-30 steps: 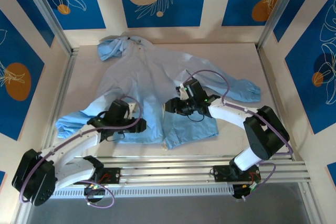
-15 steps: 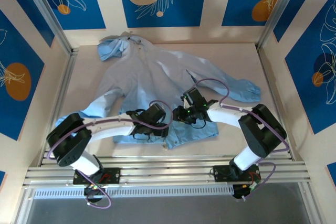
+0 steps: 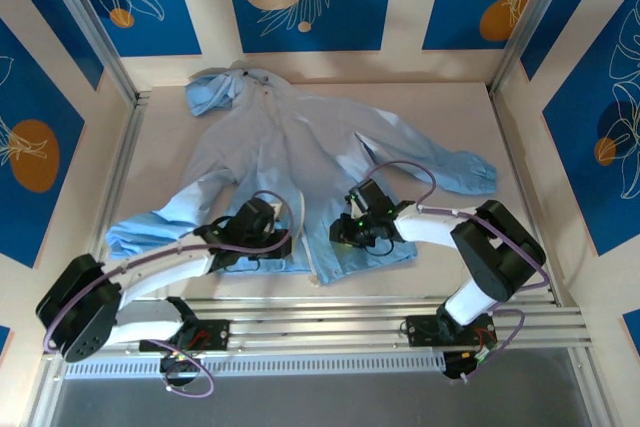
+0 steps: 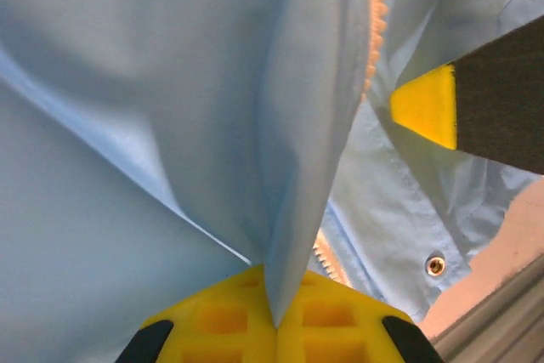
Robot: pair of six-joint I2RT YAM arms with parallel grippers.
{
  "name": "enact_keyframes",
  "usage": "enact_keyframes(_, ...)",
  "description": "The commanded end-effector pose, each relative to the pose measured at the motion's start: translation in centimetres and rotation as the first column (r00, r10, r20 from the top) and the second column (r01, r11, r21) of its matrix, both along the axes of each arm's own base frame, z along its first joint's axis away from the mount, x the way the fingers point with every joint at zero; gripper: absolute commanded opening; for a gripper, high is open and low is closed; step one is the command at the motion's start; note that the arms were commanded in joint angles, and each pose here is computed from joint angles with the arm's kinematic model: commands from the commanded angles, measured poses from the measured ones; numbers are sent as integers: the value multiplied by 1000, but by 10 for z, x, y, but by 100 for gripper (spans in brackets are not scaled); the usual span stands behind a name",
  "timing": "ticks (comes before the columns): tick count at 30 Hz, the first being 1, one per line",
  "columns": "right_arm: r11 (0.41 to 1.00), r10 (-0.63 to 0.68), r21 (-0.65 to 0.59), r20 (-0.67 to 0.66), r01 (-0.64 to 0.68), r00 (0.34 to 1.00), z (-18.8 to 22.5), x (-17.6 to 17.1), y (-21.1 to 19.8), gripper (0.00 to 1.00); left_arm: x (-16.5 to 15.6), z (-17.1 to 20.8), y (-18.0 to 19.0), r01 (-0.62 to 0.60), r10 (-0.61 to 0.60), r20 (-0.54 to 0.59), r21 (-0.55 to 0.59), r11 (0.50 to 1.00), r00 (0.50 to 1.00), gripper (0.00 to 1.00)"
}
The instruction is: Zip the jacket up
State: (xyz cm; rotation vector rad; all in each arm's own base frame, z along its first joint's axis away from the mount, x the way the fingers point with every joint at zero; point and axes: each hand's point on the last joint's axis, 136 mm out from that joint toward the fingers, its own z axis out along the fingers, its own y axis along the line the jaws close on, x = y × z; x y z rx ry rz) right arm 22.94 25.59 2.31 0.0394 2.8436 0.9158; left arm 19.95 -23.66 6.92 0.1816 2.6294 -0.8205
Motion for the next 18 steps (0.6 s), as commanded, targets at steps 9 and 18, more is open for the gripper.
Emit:
enact_keyframes(9,908,141,352,253,-227,957,108,-11,54,49,-4,50,-4,83,-88,9,-435,897,996,0)
enact_keyframes(18,836,176,482,218,-262,960,117,-11,88,57,-3,70,-7,107,-131,-2,-566,818,991,0)
